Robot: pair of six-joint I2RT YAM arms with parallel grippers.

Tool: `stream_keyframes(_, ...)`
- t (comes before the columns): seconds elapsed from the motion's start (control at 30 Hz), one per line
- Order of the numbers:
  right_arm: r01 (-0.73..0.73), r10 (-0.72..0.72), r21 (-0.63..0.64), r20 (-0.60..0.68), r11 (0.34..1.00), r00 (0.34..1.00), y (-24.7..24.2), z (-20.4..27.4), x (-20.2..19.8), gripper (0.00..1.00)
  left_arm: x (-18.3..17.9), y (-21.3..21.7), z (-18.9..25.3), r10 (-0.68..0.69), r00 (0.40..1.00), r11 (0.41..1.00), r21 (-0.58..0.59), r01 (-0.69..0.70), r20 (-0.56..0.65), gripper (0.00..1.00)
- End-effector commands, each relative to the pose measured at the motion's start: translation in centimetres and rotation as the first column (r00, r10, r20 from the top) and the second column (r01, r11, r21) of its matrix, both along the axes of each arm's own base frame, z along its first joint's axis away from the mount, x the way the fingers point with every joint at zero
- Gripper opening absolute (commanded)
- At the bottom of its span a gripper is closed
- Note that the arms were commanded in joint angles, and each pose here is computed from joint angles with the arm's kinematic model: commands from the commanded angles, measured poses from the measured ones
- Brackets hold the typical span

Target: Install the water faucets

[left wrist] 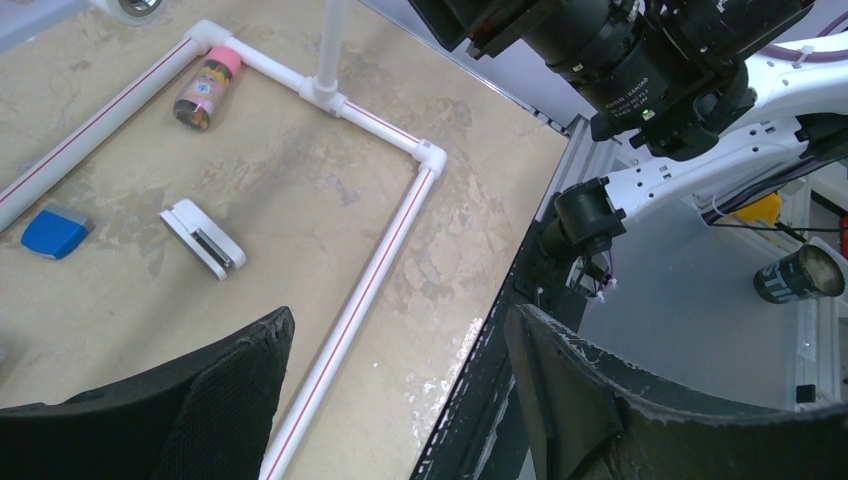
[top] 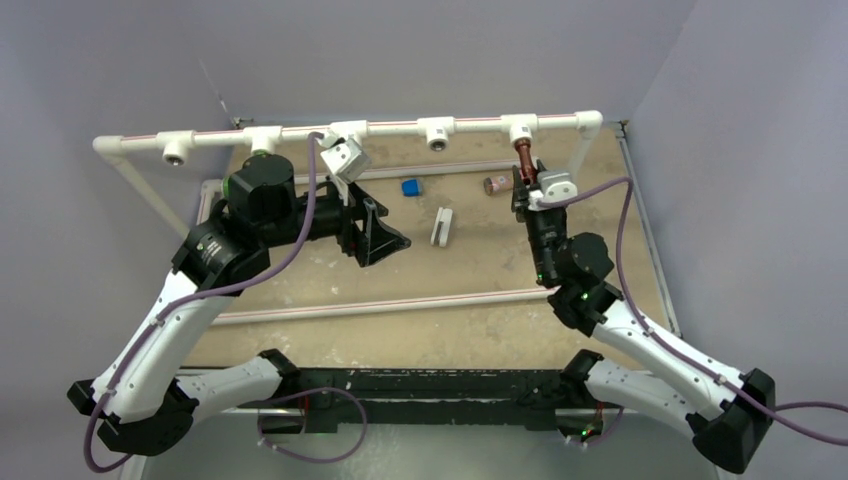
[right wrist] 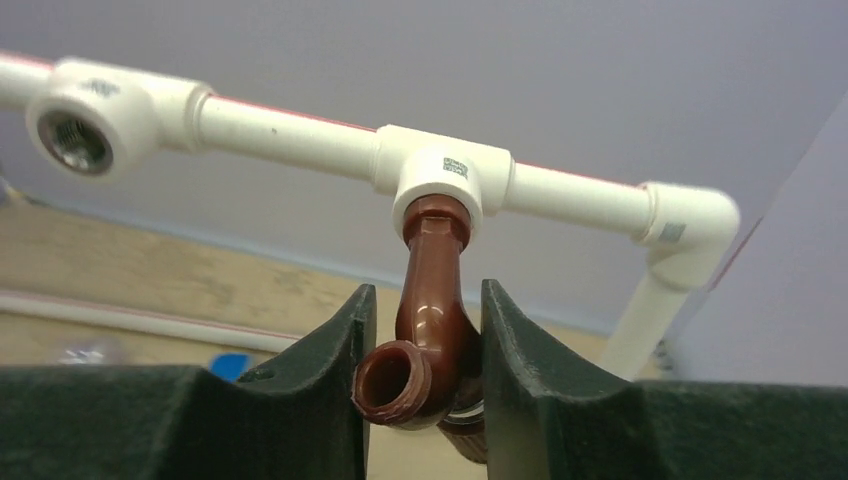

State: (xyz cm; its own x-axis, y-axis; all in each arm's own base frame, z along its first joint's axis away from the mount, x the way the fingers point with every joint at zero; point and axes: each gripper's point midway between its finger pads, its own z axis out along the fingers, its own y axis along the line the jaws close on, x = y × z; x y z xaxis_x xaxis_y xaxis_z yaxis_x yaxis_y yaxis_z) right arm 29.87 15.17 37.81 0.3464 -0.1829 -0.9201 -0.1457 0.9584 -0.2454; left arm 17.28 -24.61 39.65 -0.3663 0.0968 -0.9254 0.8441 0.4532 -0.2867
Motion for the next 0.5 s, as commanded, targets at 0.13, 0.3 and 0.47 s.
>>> stream_keyframes(0.13,-0.266,0.435,0.866,0.063,0.423,0.898,4.3,2.3,-3.3,0.0,-0.5,0.0,1.1,-0.022,0.999,1.0,-0.019,0.022,0.045,0.77)
stream_keyframes(0.3,-0.205,0.461,0.969,0.119,0.141,0.88,3.7,2.6,-3.3,0.0,-0.7,0.1,1.0,-0.024,0.999,0.999,-0.021,0.025,0.046,0.77)
stream_keyframes(0.47,-0.19,0.447,0.981,0.148,0.049,0.882,3.1,3.8,-3.3,0.0,-1.0,0.4,1.2,-0.024,0.998,0.999,-0.027,0.026,0.053,0.77)
